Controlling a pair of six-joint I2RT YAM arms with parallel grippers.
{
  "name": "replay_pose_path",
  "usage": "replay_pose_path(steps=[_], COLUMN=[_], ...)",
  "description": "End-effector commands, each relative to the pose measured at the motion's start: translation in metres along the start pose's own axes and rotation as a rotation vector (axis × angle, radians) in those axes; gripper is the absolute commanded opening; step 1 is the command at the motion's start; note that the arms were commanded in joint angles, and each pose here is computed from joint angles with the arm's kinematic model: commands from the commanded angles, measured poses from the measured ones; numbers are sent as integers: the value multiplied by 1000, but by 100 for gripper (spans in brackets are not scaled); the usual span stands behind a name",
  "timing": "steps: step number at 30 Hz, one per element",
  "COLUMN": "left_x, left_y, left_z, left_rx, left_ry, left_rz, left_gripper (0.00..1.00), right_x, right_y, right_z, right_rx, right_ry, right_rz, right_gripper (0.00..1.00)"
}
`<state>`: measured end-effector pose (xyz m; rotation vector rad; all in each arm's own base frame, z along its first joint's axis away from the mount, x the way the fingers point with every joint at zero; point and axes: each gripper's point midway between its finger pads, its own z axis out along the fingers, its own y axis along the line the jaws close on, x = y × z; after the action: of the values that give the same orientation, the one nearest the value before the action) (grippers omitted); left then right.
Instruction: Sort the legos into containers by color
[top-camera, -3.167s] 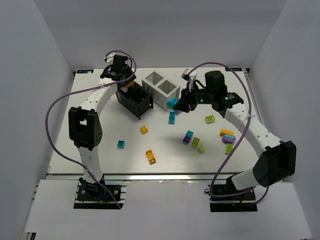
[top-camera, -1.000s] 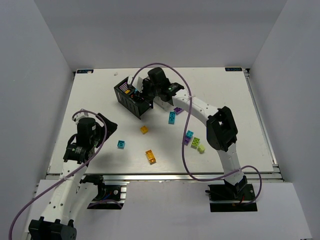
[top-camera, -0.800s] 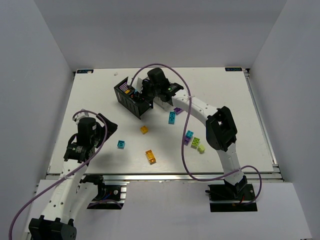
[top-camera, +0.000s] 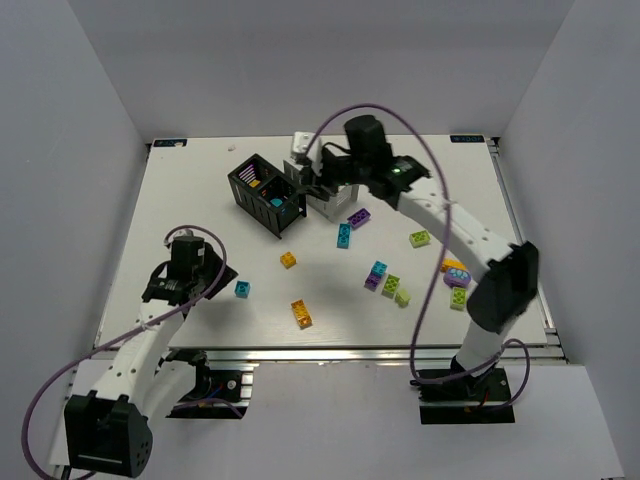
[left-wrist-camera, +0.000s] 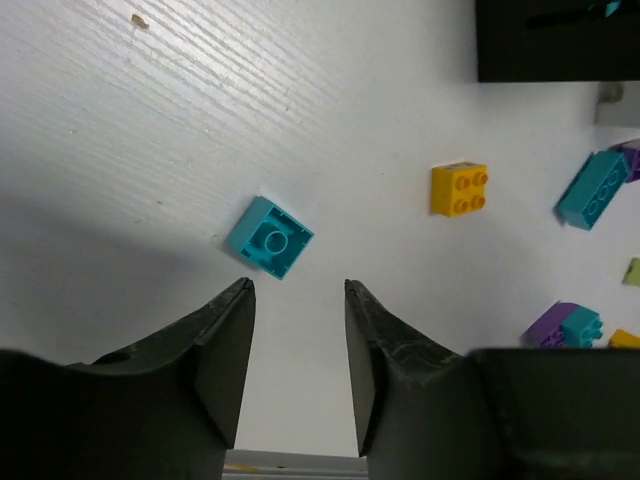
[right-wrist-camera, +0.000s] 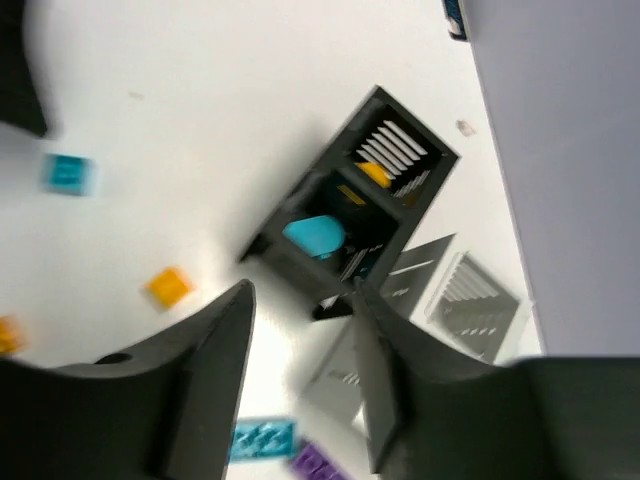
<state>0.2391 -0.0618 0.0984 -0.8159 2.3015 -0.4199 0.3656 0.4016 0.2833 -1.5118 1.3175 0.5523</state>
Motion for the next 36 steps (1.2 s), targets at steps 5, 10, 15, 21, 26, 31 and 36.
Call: replay_pose_path(steps=[5,10,15,21,26,31,36], left_x=[10,15,25,25,17,13,6], left_y=[-5,-10,-13,-2,4,-4,-16], left_z=[14,23,41,54,56,54,43], left_rx=[-3,-65,-159,-265,-320,-288,-233], left_ry=[83,106,146,147,143,127,80], left_rz=[108,238,397,497,553,554,531], left_gripper=[59,73,75,73,71,70,69], right_x=[22,26,46,65,71,73,75], right_y=[103,126,125,105,100,98,99], right_z=[-72,-100,-117,-132,-134,-134,-134], right_rx=[-244,-234,-198,-156,-141,-137,-139], right_ry=[-29,-33,-12,-11,-4,0,5], right_rz=[179,251,337,467,483,488,494], right_gripper=[56,89,89,89,89,89,89])
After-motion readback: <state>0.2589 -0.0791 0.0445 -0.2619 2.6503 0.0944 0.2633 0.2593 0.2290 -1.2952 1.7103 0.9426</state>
